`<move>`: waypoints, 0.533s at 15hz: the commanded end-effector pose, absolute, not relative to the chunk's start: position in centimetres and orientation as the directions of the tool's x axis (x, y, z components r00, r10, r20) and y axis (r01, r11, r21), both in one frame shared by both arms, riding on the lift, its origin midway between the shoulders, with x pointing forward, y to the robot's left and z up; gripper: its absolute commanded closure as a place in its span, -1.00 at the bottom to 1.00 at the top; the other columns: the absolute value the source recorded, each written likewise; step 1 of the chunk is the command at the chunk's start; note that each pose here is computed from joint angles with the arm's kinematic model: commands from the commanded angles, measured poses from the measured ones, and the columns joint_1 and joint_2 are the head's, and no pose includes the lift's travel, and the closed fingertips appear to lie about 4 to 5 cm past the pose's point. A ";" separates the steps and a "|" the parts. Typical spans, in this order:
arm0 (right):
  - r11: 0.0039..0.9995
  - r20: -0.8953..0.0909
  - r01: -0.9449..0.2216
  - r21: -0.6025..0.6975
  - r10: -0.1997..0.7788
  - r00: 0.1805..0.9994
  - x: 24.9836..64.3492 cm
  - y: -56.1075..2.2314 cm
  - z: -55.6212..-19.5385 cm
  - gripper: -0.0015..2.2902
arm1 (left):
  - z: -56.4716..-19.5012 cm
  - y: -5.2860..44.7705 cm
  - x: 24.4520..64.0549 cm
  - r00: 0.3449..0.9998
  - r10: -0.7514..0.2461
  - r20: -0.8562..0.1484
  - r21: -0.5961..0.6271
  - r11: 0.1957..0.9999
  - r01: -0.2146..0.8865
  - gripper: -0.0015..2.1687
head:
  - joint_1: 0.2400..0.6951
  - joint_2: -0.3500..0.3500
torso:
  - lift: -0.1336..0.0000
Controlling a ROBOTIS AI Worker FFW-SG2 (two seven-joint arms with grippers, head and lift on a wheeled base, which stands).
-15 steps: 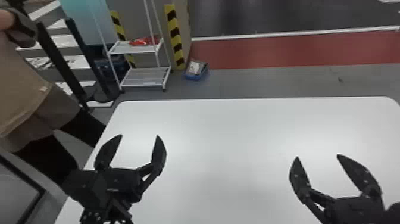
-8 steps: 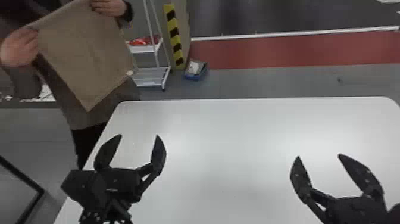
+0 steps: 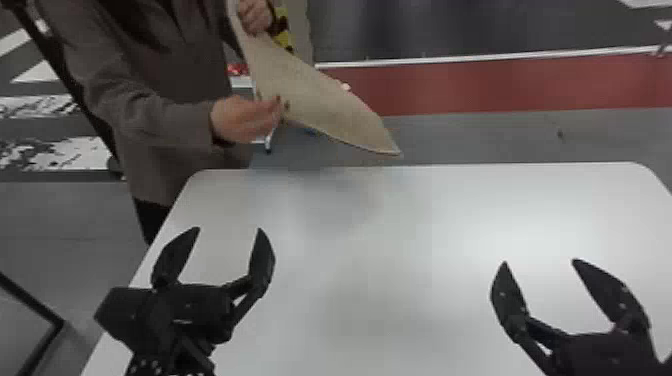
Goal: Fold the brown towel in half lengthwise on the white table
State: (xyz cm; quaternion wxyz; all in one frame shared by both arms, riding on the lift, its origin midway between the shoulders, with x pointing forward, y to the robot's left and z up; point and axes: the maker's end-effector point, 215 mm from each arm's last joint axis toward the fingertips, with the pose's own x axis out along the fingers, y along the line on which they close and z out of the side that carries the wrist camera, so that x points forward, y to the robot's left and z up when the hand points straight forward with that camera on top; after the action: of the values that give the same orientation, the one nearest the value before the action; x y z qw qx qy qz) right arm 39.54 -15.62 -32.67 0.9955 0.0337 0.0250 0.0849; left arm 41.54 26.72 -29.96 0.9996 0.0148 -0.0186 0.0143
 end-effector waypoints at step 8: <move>0.982 -0.036 -0.169 0.088 0.172 0.984 38.6 -16.0 -32.4 -0.89 | -30.1 26.4 40.4 0.999 0.024 0.036 0.028 0.999 -0.025 -0.96 | 1.00 0.43 | 0.15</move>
State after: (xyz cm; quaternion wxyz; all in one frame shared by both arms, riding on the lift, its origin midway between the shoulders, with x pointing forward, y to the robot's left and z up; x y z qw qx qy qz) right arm 38.82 -15.95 -32.51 0.9952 0.0409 0.0231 0.0859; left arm 40.65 26.46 -30.28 0.9997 0.0145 -0.0148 0.0124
